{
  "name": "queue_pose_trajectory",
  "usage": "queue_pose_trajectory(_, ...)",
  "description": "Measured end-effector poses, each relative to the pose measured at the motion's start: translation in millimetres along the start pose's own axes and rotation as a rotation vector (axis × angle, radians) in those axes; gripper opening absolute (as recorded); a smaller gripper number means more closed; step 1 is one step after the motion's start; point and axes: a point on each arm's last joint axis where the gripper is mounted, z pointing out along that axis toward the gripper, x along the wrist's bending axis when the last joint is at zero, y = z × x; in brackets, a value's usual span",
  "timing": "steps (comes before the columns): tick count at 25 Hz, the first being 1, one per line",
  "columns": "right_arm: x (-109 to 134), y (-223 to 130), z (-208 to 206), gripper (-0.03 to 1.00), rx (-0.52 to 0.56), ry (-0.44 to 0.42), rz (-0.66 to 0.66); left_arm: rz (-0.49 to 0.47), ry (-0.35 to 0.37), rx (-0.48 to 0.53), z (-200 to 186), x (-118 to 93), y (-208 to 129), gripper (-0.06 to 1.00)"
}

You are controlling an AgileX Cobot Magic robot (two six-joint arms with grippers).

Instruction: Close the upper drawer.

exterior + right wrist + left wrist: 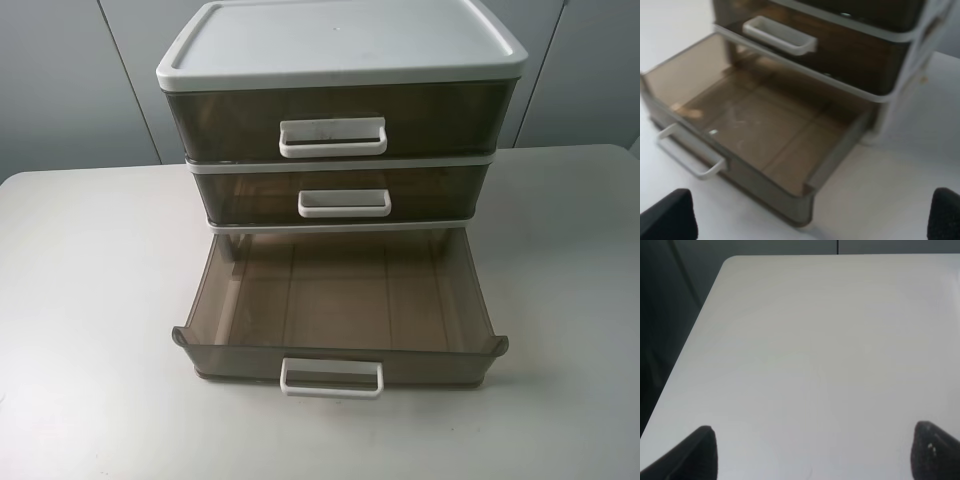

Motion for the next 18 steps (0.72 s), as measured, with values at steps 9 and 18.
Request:
queue_pose_trajectory(9,2.8,0.9,1.7,0.7,-0.007,-0.371,0.2,0.0,0.0,0.0,0.0,0.0,0.0,0.74)
queue_pose_trajectory(18,2.8,0.9,1.7,0.7,-0.007,-0.372,0.2,0.0,0.0,0.0,0.0,0.0,0.0,0.74)
